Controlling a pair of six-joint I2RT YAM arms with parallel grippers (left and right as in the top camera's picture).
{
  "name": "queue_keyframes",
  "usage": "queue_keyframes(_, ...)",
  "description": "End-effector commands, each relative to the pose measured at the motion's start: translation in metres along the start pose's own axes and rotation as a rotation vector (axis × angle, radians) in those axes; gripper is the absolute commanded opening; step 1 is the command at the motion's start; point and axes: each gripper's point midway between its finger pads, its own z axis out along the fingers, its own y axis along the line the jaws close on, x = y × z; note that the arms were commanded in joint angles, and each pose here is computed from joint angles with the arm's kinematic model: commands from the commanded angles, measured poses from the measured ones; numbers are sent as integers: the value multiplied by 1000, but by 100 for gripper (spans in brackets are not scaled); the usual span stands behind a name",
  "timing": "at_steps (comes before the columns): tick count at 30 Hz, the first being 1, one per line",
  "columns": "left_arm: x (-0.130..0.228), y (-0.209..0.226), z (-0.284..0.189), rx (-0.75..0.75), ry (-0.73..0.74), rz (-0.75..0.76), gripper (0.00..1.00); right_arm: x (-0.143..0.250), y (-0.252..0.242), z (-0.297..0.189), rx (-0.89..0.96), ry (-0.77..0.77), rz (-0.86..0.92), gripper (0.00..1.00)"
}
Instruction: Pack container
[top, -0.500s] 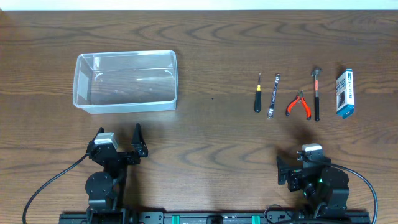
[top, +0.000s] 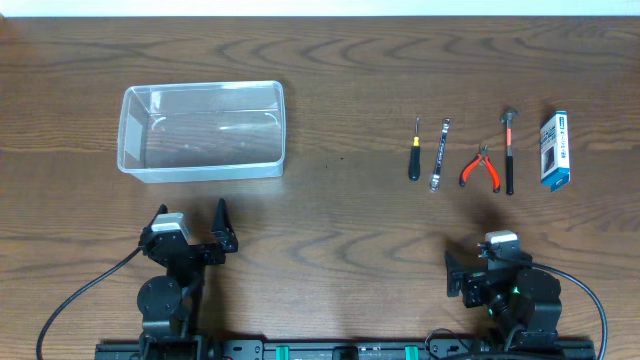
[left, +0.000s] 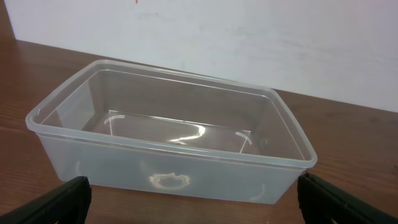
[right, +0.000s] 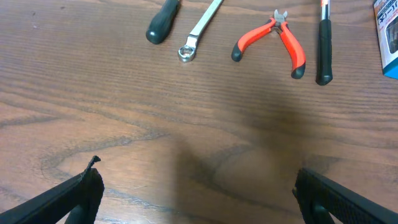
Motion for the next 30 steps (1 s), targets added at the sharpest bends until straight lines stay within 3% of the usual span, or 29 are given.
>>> queue_keyframes(1, 17, 3, 3, -8, 42, -2, 99, 2, -1, 1, 1, -2, 7, 99)
queue_keyframes(11, 9, 1, 1, -3, 26, -7, 98, -22, 1, -7, -21, -82, 279, 99)
queue_keyframes(19, -69, -5, -20, -36, -88, -6, 98, -84, 6, -46, -46, -134, 263, 99)
queue_keyframes(23, -86, 0, -25, -107, 16, -3, 98, -112, 5, -49, -41, -46, 279, 99)
queue_keyframes(30, -115, 4, -3, -181, 167, 56, 98, -148, -1, -28, -21, 244, 323, 99)
